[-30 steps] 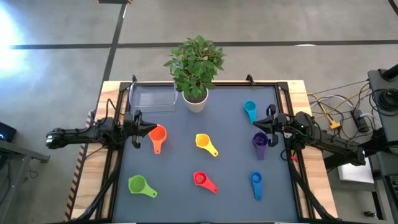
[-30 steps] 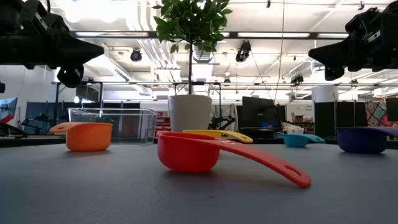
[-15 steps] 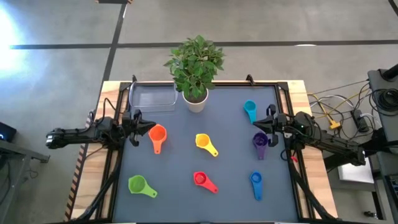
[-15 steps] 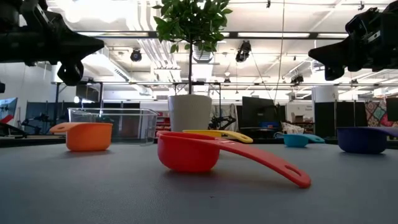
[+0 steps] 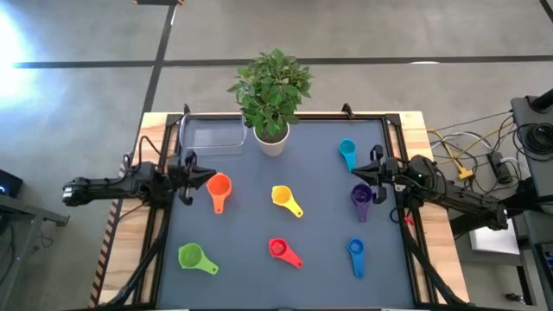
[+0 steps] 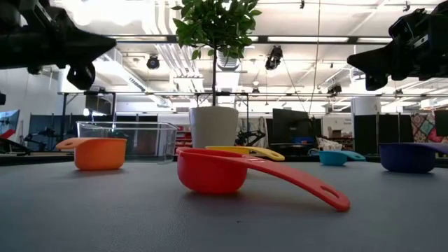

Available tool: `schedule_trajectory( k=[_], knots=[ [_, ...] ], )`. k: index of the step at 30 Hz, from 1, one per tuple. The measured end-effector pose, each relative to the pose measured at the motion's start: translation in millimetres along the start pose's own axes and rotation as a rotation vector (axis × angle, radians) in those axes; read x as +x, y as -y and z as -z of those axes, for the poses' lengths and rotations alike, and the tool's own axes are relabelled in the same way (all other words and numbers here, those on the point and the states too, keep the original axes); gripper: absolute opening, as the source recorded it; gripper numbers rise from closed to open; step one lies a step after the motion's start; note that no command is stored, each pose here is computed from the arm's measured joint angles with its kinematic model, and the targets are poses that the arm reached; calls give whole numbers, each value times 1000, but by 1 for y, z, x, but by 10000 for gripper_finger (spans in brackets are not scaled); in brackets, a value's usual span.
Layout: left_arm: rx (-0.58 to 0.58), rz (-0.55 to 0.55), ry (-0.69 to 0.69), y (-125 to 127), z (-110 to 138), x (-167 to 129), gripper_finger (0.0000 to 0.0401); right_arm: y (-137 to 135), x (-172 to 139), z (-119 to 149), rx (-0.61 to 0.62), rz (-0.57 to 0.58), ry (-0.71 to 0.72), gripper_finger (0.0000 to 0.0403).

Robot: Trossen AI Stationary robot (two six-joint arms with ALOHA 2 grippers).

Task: Nest measuring cups in basket
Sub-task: Stack the green measuring cup on top of the orange measuring cup

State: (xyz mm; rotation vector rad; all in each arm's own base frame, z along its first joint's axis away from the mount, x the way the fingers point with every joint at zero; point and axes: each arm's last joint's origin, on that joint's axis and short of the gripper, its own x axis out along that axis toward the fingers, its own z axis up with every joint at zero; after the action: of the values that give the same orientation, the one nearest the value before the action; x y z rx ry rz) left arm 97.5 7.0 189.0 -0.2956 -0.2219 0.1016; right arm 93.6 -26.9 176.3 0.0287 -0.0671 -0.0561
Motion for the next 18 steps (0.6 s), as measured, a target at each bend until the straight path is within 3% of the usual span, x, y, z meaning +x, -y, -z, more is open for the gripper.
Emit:
schedule_trajectory(
  k=[5, 12, 18],
  knots=[
    [41, -37, -112, 6, -19, 3, 0, 0, 0, 0, 0, 0, 0, 9],
    [100, -178, -515, 14, -46, 13, 0, 0, 0, 0, 0, 0, 0, 9],
    [34, -221, -665, 21, -53, 26, 0, 0, 0, 0, 0, 0, 0, 9]
  ],
)
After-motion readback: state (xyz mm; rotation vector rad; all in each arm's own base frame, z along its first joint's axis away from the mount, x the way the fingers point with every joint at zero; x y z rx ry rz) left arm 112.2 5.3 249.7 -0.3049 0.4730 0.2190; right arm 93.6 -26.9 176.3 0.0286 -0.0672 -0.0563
